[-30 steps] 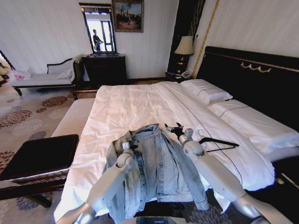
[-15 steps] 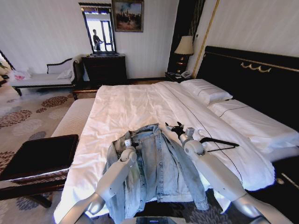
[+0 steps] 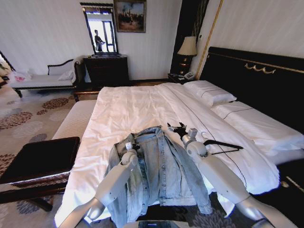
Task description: Pick up the clothes from the bed and hang them on the clothes hanger.
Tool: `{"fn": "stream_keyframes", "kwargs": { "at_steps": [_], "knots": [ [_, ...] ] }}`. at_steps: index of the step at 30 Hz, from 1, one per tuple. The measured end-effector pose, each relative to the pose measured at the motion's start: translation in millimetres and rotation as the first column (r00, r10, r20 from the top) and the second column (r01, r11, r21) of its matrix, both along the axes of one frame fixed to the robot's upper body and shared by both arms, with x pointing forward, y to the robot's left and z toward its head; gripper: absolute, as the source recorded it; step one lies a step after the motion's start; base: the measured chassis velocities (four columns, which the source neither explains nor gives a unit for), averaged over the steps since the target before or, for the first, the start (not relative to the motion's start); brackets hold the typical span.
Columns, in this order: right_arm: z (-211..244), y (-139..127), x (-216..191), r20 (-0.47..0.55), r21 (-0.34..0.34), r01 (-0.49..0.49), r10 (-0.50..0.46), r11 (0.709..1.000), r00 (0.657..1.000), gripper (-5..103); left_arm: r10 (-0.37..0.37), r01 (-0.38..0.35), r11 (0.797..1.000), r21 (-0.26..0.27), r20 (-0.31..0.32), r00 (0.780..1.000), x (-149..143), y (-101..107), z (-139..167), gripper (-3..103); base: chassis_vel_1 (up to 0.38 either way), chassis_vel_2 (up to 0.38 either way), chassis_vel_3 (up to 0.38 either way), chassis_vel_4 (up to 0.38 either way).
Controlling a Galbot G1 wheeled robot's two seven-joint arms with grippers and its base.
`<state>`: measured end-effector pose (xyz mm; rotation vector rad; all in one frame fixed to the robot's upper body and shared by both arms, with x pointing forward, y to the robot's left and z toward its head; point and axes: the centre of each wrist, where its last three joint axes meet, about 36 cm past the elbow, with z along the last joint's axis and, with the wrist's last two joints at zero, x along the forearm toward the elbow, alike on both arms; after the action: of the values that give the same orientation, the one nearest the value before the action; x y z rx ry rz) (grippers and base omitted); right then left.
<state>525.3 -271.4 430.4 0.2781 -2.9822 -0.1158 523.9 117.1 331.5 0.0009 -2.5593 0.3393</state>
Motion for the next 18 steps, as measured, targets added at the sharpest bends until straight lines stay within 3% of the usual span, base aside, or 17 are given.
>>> {"fn": "stream_keyframes", "kwargs": {
  "at_steps": [3,5,13,18],
  "knots": [
    [-1.3,0.5,-0.8,-0.003,0.001,0.0,0.0,1.0,1.0,100,0.005,-0.005,1.0,0.0,0.005,1.0,-1.9,5.0,1.4,14,0.0,0.0,0.0,0.0],
    [-2.1,1.1,-1.4,-0.004,0.001,0.0,0.0,1.0,1.0,100,0.011,-0.011,1.0,-0.002,0.011,1.0,-4.1,11.3,4.0,4,0.0,0.0,0.0,0.0],
    [-0.5,3.5,-0.9,0.0,0.001,-0.005,0.005,1.0,1.0,100,0.02,-0.019,1.0,-0.025,0.043,0.999,-15.6,28.5,20.2,3,0.0,0.0,0.0,0.0],
    [0.7,6.4,-3.1,0.001,0.002,-0.013,0.013,1.0,1.0,100,0.05,-0.045,0.996,-0.079,0.065,0.997,-27.2,53.4,42.3,3,0.0,0.0,0.0,0.0]
  ]
}}
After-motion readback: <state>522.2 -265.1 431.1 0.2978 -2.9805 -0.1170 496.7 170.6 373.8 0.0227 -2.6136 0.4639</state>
